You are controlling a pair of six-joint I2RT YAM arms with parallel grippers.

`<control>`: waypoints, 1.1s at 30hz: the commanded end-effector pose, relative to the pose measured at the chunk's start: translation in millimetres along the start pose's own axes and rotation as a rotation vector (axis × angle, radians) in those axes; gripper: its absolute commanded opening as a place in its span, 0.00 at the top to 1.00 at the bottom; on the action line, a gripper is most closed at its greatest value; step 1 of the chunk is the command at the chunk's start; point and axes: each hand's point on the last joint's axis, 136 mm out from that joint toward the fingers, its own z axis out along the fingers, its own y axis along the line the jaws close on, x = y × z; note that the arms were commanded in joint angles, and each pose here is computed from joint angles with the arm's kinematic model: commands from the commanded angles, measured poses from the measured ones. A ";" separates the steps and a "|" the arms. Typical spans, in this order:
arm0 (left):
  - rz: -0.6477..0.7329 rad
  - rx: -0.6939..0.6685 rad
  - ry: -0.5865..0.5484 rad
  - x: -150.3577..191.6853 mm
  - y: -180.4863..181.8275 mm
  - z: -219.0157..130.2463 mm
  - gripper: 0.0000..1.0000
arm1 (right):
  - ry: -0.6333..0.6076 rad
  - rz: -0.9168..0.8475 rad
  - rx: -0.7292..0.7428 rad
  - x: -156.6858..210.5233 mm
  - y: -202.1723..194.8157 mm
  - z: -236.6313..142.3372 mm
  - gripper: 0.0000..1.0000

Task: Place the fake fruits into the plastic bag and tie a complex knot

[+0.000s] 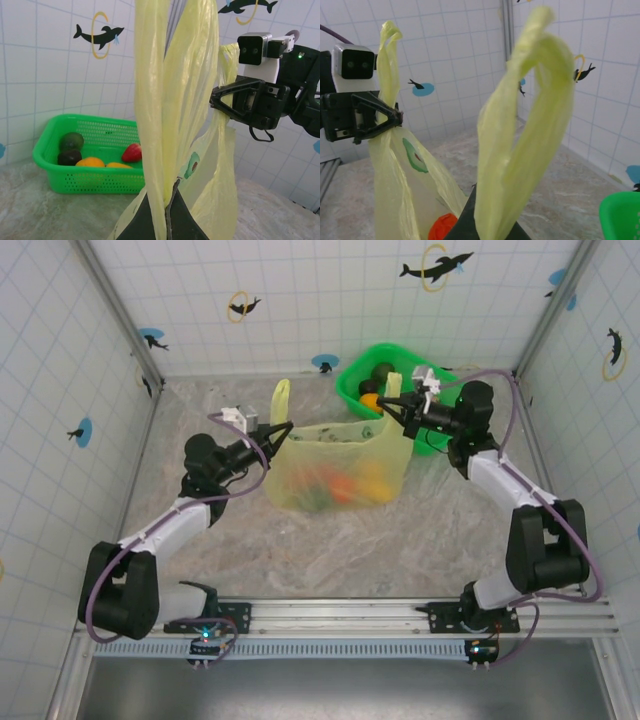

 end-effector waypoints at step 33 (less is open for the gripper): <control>-0.093 0.247 0.355 57.2 -56.6 52.2 1.00 | 0.506 -0.662 -0.012 63.3 91.1 80.1 1.00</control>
